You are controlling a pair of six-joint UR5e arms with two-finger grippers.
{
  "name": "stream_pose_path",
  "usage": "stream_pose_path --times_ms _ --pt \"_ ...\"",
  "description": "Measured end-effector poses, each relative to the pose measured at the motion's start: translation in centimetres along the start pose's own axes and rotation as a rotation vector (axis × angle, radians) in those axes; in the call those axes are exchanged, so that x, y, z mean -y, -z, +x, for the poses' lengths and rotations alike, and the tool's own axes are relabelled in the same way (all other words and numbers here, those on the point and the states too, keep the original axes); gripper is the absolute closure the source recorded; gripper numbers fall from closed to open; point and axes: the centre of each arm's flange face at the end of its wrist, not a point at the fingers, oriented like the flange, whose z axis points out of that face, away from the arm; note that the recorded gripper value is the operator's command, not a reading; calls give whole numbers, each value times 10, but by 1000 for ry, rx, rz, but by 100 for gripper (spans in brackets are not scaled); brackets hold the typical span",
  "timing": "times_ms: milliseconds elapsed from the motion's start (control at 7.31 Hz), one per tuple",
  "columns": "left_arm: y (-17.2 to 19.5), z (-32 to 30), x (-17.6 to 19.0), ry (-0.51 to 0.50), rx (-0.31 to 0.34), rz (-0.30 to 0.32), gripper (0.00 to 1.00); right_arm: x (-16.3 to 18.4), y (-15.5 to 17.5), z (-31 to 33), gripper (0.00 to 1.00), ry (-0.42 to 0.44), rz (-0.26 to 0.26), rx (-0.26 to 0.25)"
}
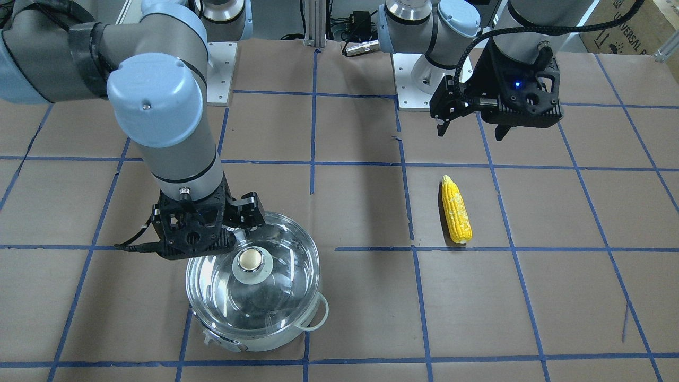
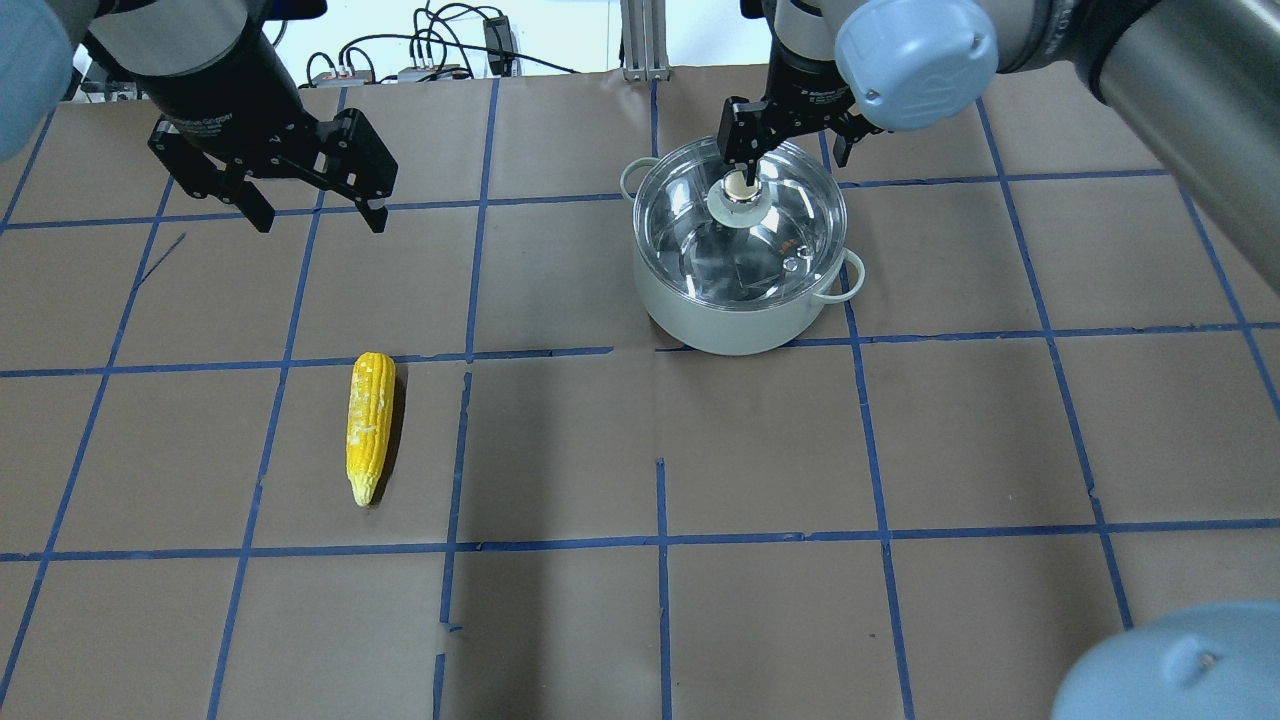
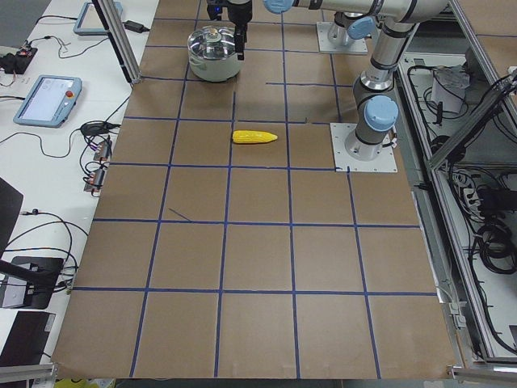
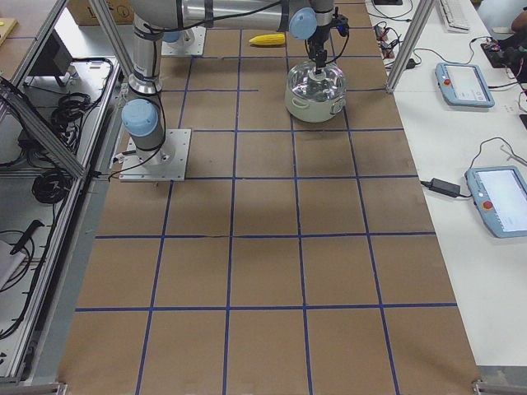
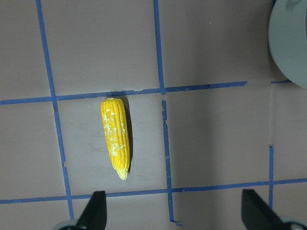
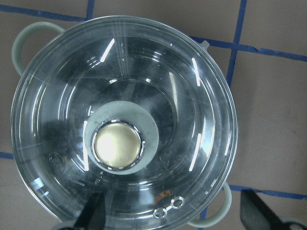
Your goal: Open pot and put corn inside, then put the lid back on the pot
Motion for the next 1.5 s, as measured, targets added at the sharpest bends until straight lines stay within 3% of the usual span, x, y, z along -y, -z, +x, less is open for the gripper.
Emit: stream_pose_path --times_ms 274,957,1504 --pt "0 0 0 0 0 0 0 19 -13 -8 1 -6 -2 -3" --pt "0 -1 0 1 1 3 0 30 -40 -32 7 -14 -22 3" --pt "0 -2 0 2 0 4 0 31 -47 -33 40 -15 -32 3"
